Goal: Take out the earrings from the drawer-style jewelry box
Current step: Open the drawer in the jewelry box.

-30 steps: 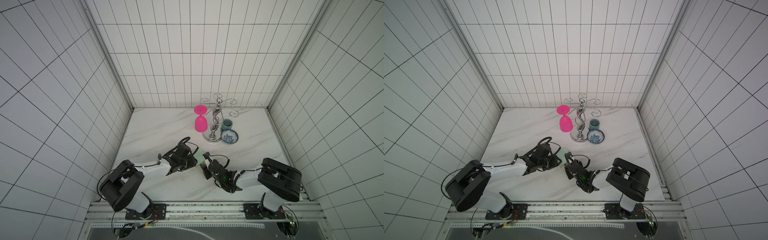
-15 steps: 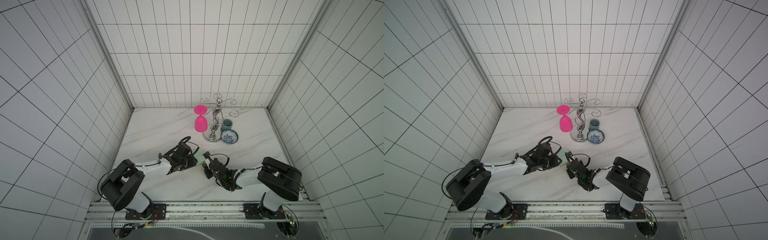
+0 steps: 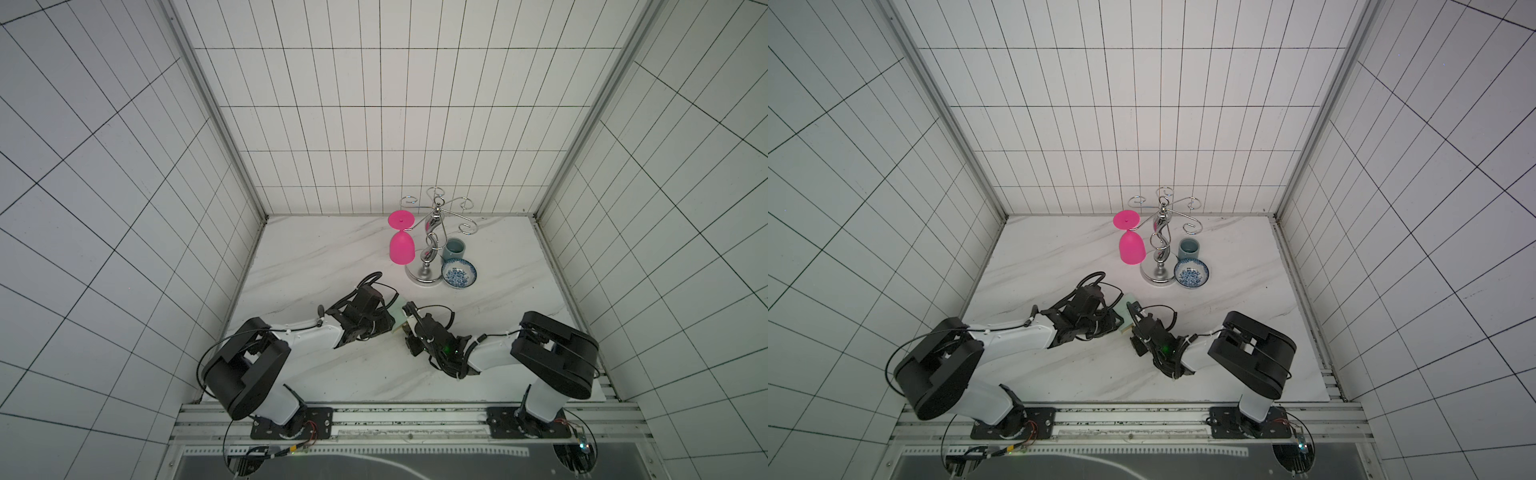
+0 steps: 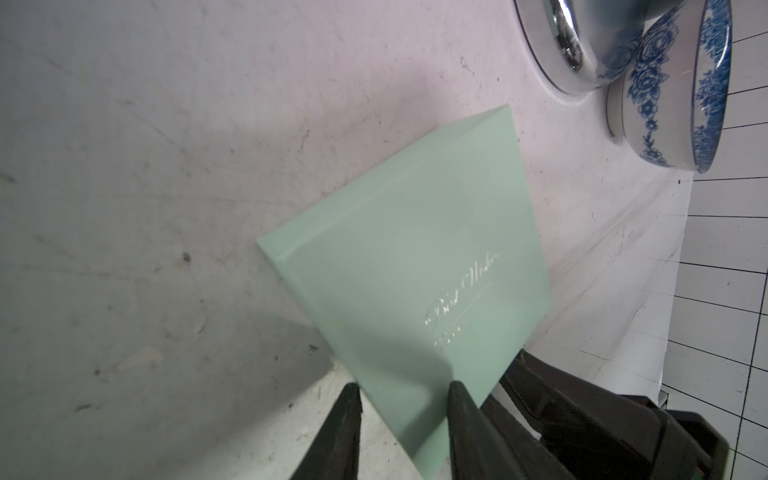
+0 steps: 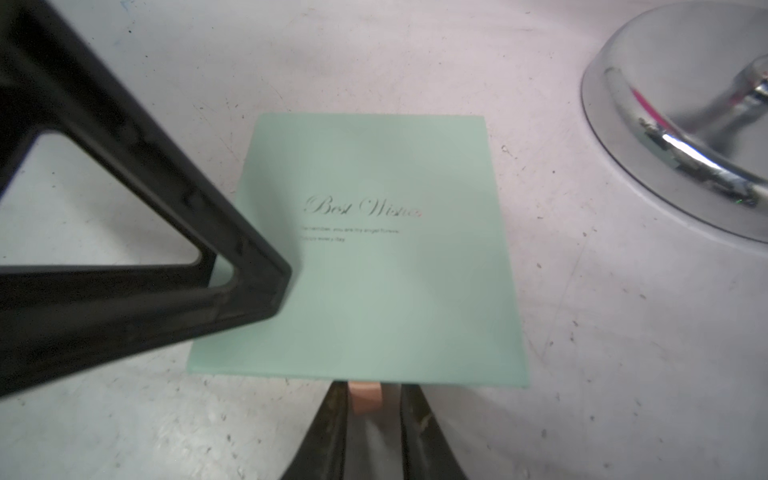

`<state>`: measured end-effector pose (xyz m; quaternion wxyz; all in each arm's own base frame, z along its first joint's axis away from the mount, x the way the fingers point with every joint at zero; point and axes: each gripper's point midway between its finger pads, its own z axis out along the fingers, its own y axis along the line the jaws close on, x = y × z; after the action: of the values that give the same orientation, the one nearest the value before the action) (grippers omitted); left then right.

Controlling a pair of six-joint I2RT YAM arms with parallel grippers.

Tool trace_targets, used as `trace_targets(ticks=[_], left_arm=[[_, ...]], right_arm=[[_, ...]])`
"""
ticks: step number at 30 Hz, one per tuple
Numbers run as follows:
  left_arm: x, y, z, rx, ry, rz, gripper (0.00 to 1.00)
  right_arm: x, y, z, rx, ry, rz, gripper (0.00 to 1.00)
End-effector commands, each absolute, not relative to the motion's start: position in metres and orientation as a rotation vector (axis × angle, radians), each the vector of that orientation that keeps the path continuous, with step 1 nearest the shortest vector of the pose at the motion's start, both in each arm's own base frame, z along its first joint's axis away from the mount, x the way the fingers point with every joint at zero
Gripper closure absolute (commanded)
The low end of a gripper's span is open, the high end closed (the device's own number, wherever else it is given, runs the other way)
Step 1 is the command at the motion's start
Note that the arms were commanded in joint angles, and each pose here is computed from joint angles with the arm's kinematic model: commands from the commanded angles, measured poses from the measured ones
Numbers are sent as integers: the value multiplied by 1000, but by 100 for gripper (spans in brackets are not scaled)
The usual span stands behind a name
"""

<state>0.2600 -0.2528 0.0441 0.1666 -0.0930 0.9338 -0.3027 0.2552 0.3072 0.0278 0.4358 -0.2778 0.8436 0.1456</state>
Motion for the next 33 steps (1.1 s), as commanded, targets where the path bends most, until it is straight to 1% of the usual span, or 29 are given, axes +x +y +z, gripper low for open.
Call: trace_targets(ticks=[1, 2, 5, 7, 17, 33], left_arm=[[260, -251, 38, -261, 2680, -824, 65], [260, -251, 37, -260, 2682, -824, 65], [260, -251, 38, -260, 2680, -825, 65], [260, -251, 38, -261, 2680, -824, 65], [262, -247, 36, -306, 2672, -815, 66], [263, -238, 28, -406, 2657, -781, 68]], right_arm=[[271, 329, 54, -671, 2042, 407, 82], [271, 329, 54, -674, 2040, 407, 84], [271, 330, 56, -686, 2036, 409, 95], [271, 331, 57, -691, 2035, 411, 99], [266, 329, 60, -709, 2034, 429, 100], [240, 316, 52, -733, 2094, 509, 100]])
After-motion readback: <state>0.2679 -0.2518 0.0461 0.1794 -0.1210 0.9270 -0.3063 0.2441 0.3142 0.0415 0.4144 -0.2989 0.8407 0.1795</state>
